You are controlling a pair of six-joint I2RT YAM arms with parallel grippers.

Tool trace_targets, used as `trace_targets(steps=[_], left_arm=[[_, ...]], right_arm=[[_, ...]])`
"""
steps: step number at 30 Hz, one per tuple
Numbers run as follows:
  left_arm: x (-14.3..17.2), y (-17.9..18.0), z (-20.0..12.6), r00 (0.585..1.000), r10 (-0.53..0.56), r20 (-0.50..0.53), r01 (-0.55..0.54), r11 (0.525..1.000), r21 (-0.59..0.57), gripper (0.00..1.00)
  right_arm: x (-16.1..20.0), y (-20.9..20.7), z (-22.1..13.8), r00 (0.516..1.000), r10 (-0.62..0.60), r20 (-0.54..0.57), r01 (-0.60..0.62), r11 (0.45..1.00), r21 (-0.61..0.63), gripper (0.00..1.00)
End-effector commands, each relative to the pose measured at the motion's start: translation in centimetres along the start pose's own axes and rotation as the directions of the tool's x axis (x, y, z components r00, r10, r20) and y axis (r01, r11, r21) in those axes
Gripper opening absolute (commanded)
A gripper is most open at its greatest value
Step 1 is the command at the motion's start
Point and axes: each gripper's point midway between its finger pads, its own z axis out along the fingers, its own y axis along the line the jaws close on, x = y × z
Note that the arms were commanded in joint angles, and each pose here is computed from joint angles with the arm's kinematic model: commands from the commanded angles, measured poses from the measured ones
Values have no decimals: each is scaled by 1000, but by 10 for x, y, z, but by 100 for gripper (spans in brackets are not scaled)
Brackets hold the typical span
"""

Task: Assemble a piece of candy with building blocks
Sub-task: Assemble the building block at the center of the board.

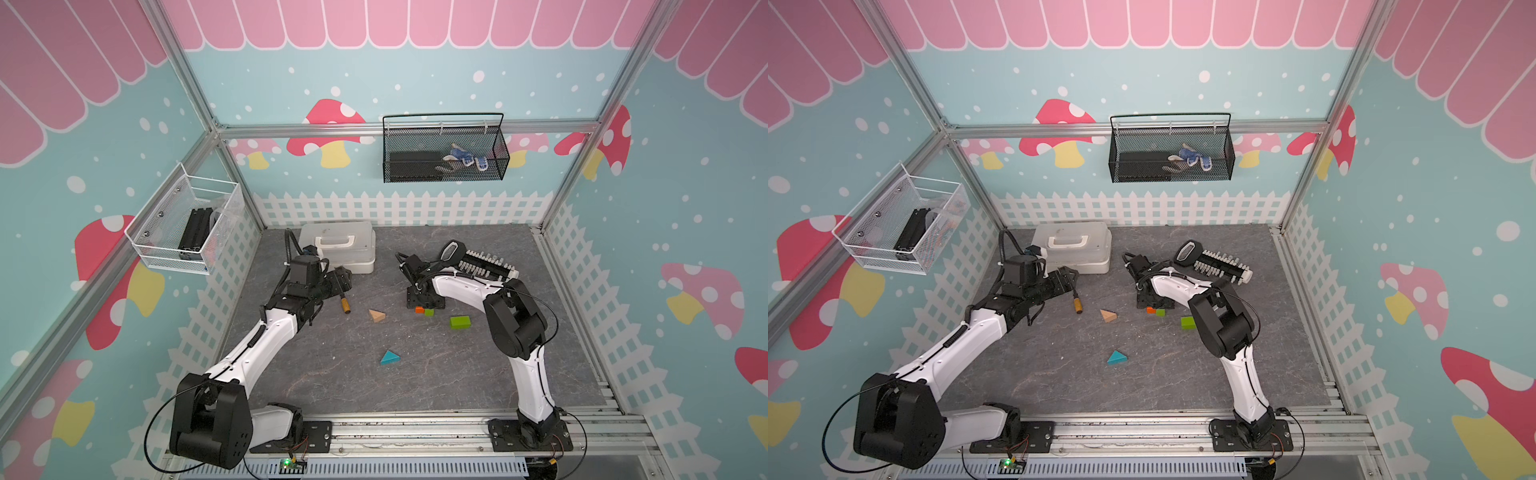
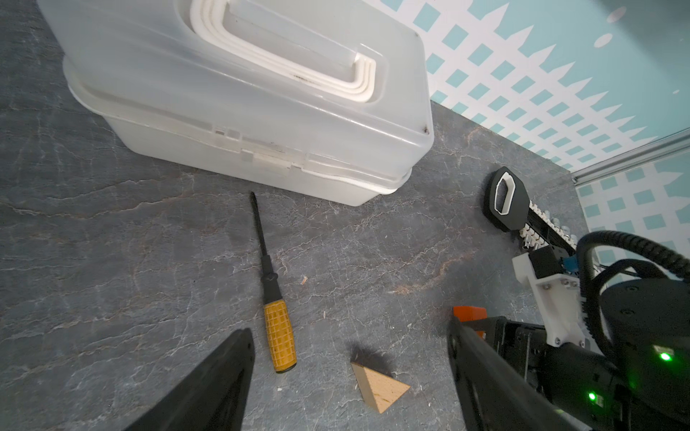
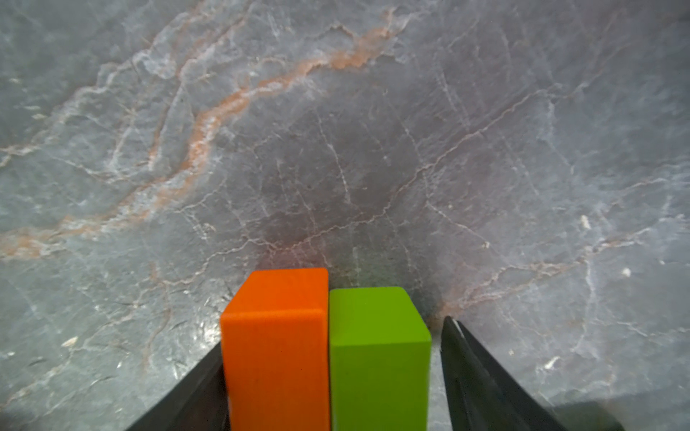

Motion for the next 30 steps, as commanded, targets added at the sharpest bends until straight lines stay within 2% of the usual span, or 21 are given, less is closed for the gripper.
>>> trace_targets(steps=[1, 7, 12, 14, 17, 21, 23, 30], left_arm=[[-2, -1, 0, 1000, -15, -5, 15, 1000, 6, 85], [-2, 1, -1, 1000, -13, 0, 13, 1000, -3, 85], [1, 0, 2, 1000, -16, -14, 16, 1000, 4, 85], [2, 1, 3, 1000, -16, -16, 16, 1000, 0, 85], [1, 1, 4, 1000, -19, -13, 19, 1000, 0, 85], [2, 0, 5, 1000, -22, -19, 23, 1000, 7, 85], [2, 0, 5, 1000, -22, -18, 22, 1000, 9, 84], [2, 1, 3, 1000, -21, -15, 21, 1000, 4, 84]], right_arm=[[-4, -9, -25, 999, 10, 37, -10, 1000, 6, 78], [-6, -26, -80, 988, 16, 155, -6, 998, -65, 66], [18, -31, -97, 982, 14, 190, 21, 983, -182, 63], [27, -31, -97, 982, 4, 191, 37, 977, -210, 61], [39, -34, -86, 986, -26, 163, 59, 978, -201, 50], [50, -26, -66, 993, -73, 97, 93, 973, -211, 34], [52, -23, -60, 994, -77, 78, 93, 972, -218, 20], [51, -25, -44, 994, -88, 61, 97, 981, -169, 13]])
